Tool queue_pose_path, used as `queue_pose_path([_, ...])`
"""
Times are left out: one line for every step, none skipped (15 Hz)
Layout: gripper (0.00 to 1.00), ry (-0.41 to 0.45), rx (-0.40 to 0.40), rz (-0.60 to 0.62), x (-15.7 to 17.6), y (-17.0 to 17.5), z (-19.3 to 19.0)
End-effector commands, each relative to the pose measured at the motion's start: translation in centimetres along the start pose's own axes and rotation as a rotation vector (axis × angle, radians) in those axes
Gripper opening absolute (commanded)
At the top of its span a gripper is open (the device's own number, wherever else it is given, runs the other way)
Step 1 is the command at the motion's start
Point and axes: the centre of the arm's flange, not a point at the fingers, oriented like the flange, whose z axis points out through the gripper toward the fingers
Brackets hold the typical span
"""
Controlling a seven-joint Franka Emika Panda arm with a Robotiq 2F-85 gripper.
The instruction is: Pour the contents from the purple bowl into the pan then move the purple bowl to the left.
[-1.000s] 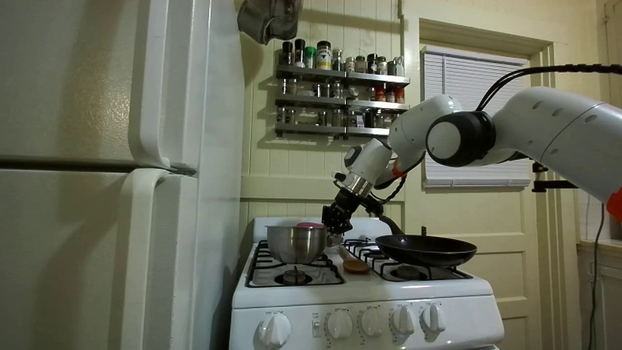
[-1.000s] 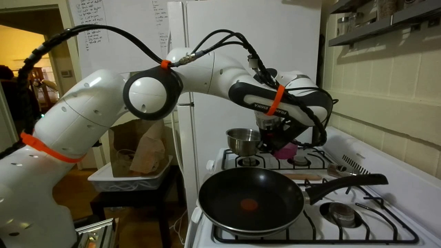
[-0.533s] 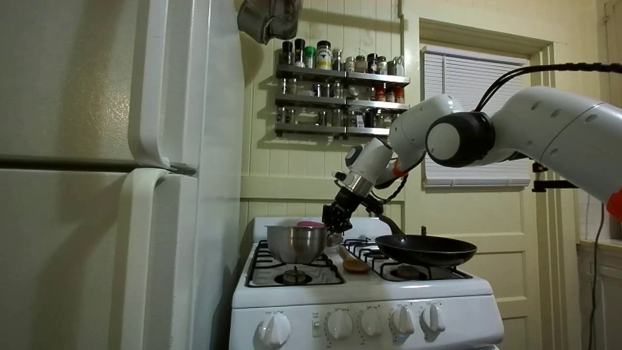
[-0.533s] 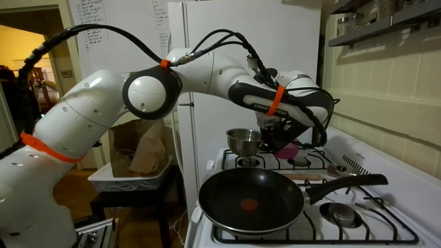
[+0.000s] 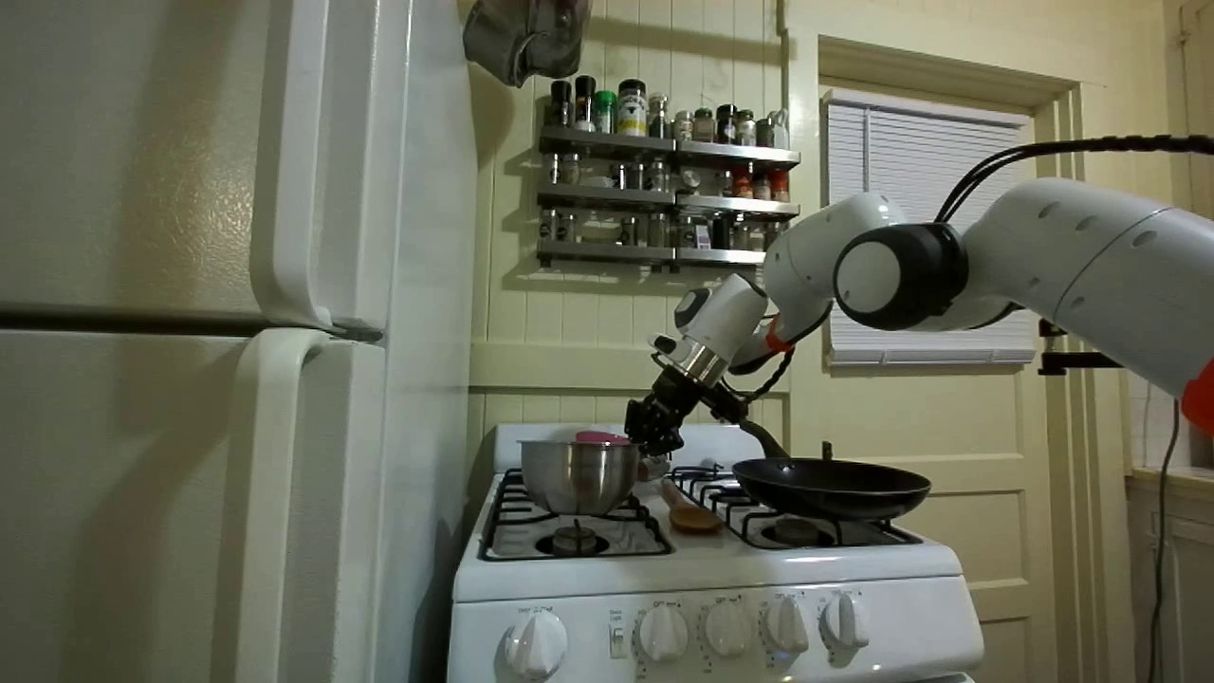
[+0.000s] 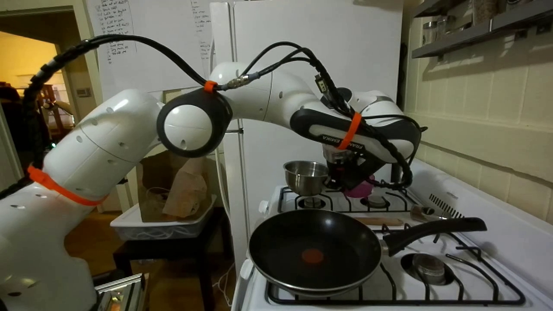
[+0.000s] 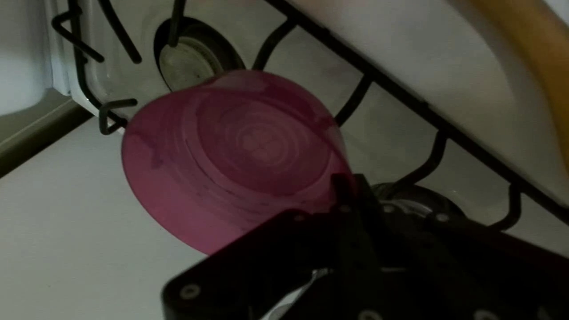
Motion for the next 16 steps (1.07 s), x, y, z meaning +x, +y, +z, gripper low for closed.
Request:
queue_pose_path([0.01,0.006,0.064,0.005,-1.7,6.7,0.0])
queue_pose_path([0.01,0.0,0.062,0.008,-2.0,6.9,0.2])
queue_pose_path([0.01,-0.018,0.066,0.006,-2.2,6.7,0.2])
queue_pose_path([0.01,-0.023,0.067,0.012,-2.4,6.7,0.0])
queue_pose_path([0.01,-0.028,0.069,0.01,-2.6,6.7,0.0])
queue_pose_path([0.01,-0.034,0.067,0.012,-2.8,6.7,-0.1])
queue_pose_path([0.29,-0.043,0.064,0.011,-2.9,6.8,-0.1])
queue_pose_path([0.3,-0.04,0.061,0.007,-2.9,6.8,-0.2])
queue_pose_path([0.37,-0.04,0.053,0.003,-2.8,6.9,-0.4])
queue_pose_path([0.44,-0.032,0.042,-0.006,-2.5,6.9,-0.6])
queue_pose_path([0.52,-0.029,0.034,-0.021,-2.2,7.0,-0.8])
queue_pose_path([0.59,-0.03,0.025,-0.028,-1.9,7.1,-1.0])
queue_pose_path([0.68,-0.031,0.016,-0.038,-1.5,7.3,-1.4])
queue_pose_path([0.74,-0.034,0.008,-0.045,-1.1,7.5,-1.6])
queue_pose_path([0.81,-0.039,0.003,-0.059,-0.5,7.5,-2.1])
queue_pose_path([0.9,-0.045,0.0,-0.065,0.1,7.4,-2.5])
